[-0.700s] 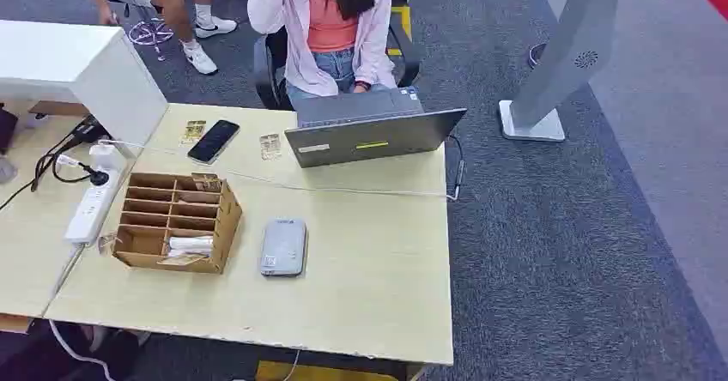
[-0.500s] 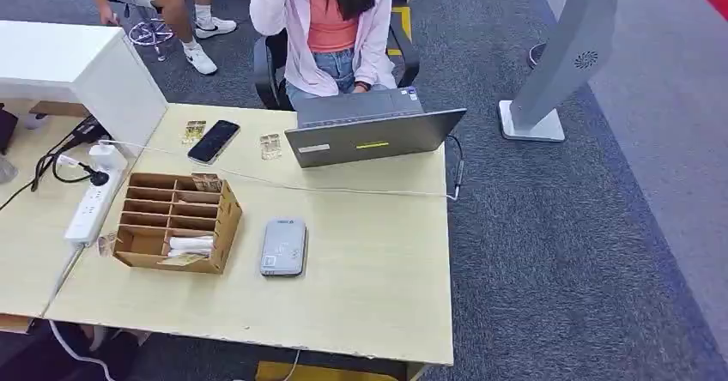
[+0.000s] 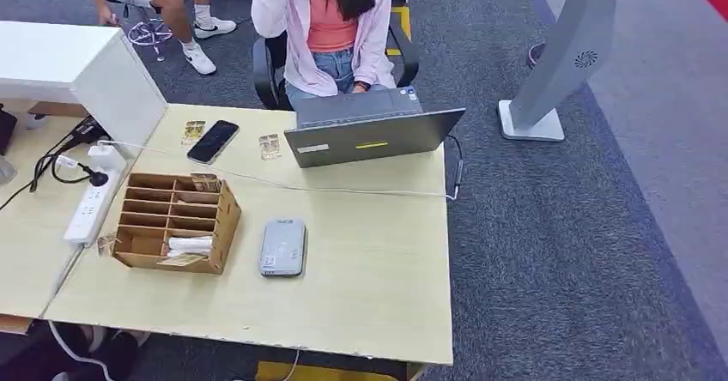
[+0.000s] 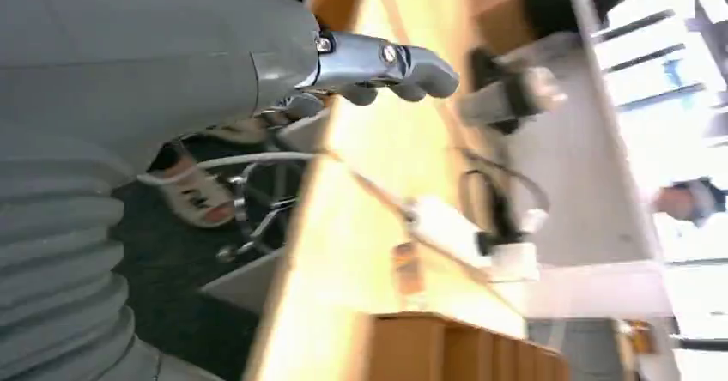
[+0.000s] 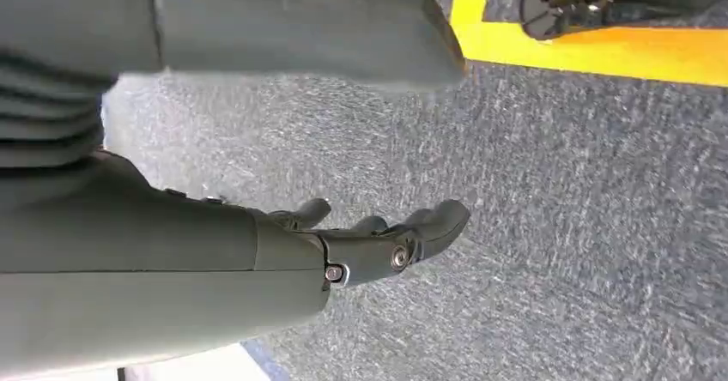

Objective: Pass the card to the sensor for recognition and then transmit it.

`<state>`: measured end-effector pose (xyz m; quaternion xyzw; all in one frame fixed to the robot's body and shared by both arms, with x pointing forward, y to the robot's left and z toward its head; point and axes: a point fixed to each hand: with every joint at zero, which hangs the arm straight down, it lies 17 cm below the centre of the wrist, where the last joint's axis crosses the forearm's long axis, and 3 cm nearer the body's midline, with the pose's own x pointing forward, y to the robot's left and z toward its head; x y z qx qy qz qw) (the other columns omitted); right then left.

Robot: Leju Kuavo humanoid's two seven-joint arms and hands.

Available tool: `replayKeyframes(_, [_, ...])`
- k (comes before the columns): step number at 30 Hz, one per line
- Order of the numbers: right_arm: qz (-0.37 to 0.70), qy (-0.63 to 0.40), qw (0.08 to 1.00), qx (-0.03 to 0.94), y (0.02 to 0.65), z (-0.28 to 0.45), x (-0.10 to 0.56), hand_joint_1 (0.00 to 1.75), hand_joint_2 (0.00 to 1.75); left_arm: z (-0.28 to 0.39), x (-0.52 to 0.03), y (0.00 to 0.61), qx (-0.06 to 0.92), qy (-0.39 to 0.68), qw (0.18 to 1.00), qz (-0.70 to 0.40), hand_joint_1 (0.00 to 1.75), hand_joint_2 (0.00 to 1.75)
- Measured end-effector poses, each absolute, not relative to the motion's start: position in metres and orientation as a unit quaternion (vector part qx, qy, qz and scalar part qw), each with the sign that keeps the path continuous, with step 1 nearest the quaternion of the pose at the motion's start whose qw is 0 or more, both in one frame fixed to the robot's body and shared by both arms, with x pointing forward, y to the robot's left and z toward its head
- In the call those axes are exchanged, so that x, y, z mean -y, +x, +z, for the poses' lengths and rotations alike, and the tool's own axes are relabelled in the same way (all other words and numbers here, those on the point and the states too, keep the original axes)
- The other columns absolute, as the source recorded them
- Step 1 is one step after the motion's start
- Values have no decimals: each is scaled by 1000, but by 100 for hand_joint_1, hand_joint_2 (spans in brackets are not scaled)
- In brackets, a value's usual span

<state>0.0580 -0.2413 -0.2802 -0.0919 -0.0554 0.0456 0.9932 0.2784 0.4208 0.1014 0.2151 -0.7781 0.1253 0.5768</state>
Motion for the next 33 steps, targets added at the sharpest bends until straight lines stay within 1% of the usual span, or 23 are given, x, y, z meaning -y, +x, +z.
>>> replayKeyframes(6, [67,-87,993,54,59,-280,238,0,175,167,-406,306,821,248,513,46,0,175])
replayKeyframes(12, [82,-82,992,55,60,-280,235,0,175,197,-385,351,831,263,489,-10,0,175])
replayKeyframes(22, [106,-76,990,59,63,-279,230,0,175,211,-338,431,825,263,493,-86,0,175])
replayKeyframes(32, [134,-70,986,64,65,-279,226,0,175,226,-296,500,805,284,490,-175,0,175])
replayKeyframes(33, [138,-69,986,64,65,-279,226,0,0,226,-291,507,802,287,491,-184,0,175])
